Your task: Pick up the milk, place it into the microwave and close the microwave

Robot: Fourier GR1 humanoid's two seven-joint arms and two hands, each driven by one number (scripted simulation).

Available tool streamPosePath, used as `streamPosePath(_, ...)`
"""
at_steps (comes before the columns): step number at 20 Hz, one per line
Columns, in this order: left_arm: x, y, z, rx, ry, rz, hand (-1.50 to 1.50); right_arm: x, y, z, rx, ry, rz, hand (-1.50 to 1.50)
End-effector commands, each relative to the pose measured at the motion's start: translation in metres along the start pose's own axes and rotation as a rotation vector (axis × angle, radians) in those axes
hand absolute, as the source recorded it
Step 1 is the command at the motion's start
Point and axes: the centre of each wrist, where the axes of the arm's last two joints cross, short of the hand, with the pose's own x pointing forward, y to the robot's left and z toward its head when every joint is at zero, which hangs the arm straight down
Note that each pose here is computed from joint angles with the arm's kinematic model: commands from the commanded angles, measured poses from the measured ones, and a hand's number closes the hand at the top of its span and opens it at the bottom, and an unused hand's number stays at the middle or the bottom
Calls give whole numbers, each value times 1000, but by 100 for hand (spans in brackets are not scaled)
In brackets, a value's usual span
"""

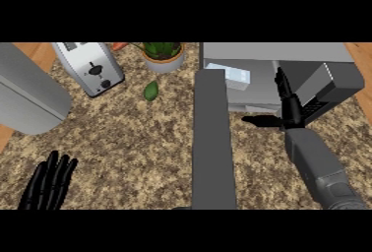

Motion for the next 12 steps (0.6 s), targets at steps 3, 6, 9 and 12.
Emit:
streamPosePath(3,-18,-11,0,-11,24,17,-150,-37,0,60,0,90,-68,-150)
streamPosePath(6,1,-5,1,-60,32,18,-150,-39,4,65,4,100,-142,-150)
streamPosePath(9,8,-1,4,-122,38,50,-150,-56,17,107,-11,111,-183,-150)
streamPosePath(12,0,-1,0,-216,22,62,-150,-68,0,137,7,107,-220,-150)
